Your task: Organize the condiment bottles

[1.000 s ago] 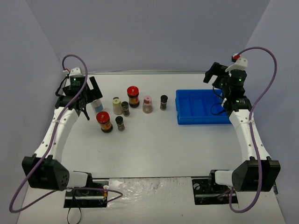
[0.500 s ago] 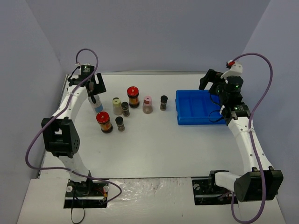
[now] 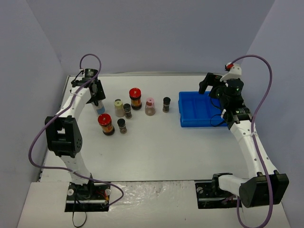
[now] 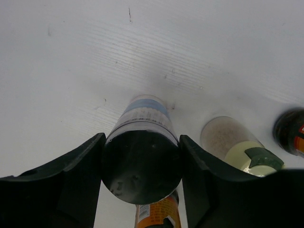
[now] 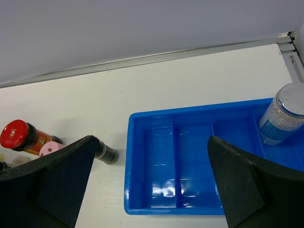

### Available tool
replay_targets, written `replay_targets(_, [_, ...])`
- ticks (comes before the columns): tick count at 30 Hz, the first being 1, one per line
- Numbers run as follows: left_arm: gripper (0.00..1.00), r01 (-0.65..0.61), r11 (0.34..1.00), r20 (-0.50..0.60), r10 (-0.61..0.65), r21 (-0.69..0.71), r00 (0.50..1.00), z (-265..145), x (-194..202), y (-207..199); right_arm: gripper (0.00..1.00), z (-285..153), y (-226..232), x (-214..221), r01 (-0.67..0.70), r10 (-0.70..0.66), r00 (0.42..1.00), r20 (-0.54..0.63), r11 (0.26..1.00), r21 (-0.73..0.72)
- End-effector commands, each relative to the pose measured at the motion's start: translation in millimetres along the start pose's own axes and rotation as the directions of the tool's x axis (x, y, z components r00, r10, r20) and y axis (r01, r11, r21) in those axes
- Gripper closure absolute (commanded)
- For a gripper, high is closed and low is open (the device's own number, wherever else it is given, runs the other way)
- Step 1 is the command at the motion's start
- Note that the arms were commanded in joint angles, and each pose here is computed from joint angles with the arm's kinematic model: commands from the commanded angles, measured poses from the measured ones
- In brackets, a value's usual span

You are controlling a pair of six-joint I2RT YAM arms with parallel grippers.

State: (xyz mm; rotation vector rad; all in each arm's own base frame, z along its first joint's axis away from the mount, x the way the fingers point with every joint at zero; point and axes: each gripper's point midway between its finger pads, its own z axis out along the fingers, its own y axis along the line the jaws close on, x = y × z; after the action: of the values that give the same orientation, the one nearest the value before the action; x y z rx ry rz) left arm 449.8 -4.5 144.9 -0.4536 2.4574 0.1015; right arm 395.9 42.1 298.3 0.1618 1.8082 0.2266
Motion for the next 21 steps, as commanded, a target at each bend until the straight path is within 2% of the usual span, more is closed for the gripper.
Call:
replay_targets(1, [0.67, 0.014, 1.000, 0.103, -0.015, 0.014, 0.995, -37.1, -27.5, 6.1, 0.00, -11.6, 10.9, -27.0, 0.027, -0.024, 0.995, 0.095, 0.999, -0.040])
replay_targets(3, [0.79, 0.001, 1.000, 0.128, -0.003, 0.017, 0.992, -51.6, -33.3, 9.5, 0.00, -13.2, 12.4, -28.7, 0.033, -0.028, 0.995, 0.099, 0.998, -0.048])
replay_targets(7, [0.90, -0.028, 0.999, 0.196, 0.022, 0.028, 0.980, -88.3, -50.8, 13.9, 0.00, -15.5, 19.5, -30.2, 0.039, -0.030, 0.995, 0.099, 0.996, -0.084])
replay_targets(11, [0.91, -0.067, 0.995, 0.276, 0.044, 0.075, 0.960, -140.5, -66.7, 14.4, 0.00, -18.7, 27.2, -31.2, 0.050, -0.038, 0.995, 0.096, 0.991, -0.124])
replay_targets(14, [0.91, -0.120, 0.980, 0.296, 0.069, 0.158, 0.953, -177.2, -62.9, 0.3, 0.00, -23.1, 32.3, -34.6, 0.066, -0.051, 0.994, 0.101, 0.987, -0.148])
replay_targets(21, [0.91, -0.299, 0.901, 0.319, 0.196, 0.316, 0.927, -238.9, -17.4, -62.8, 0.00, -34.0, 42.5, -43.2, 0.107, -0.085, 0.990, 0.115, 0.975, -0.197])
